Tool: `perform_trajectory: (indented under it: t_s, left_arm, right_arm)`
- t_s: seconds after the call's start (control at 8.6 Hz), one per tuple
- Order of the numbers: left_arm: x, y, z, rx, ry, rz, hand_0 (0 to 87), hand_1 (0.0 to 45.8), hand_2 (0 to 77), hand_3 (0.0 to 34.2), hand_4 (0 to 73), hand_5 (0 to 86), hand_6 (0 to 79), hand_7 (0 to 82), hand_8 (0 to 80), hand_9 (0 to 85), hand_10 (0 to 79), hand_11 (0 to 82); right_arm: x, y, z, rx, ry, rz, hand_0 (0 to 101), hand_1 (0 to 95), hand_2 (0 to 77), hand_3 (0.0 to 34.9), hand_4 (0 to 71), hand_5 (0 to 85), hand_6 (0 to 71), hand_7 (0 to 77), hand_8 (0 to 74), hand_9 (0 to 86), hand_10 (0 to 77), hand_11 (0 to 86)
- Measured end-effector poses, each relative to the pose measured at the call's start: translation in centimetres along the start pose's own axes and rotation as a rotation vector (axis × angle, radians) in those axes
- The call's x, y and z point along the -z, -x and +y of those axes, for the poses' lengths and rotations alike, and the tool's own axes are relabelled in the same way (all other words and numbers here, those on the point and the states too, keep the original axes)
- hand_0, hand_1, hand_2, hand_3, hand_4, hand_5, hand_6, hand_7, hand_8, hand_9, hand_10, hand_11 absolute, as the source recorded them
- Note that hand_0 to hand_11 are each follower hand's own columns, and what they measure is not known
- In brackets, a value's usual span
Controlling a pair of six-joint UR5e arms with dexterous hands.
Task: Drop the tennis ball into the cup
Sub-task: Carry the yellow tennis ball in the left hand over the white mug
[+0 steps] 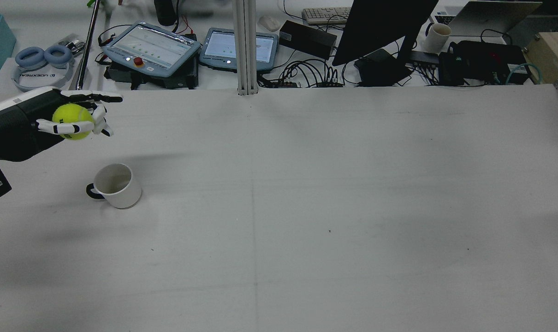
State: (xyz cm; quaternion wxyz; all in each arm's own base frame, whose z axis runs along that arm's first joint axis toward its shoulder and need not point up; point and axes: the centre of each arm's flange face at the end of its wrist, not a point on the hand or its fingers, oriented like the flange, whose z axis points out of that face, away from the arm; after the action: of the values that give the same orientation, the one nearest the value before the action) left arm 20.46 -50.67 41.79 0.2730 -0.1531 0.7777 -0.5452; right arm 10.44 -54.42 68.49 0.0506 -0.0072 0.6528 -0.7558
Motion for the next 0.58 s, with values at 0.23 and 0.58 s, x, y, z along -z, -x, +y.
perform_trajectory:
  t_s: [0.23, 0.58]
  left_arm:
    - [-1.4, 2.9, 0.9, 0.000, 0.011, -0.034, 41.8, 19.1, 49.1, 0.0, 32.7, 8.2, 40.4, 65.4, 39.3, 60.0, 25.6, 37.1]
    - [-2.0, 4.1, 0.7, -0.023, 0.004, -0.035, 45.7, 19.1, 49.1, 0.0, 32.2, 13.1, 40.4, 65.4, 40.4, 58.4, 22.4, 34.9]
  right_arm:
    - [0.0, 0.0, 0.0, 0.000, 0.000, 0.000, 0, 0.5, 0.5, 0.0, 0.0, 0.0, 0.0, 0.0, 0.0, 0.0, 0.0, 0.5]
    - [0.0, 0.0, 0.0, 0.000, -0.001, 0.000, 0, 0.5, 0.5, 0.0, 0.0, 0.0, 0.0, 0.0, 0.0, 0.0, 0.0, 0.5]
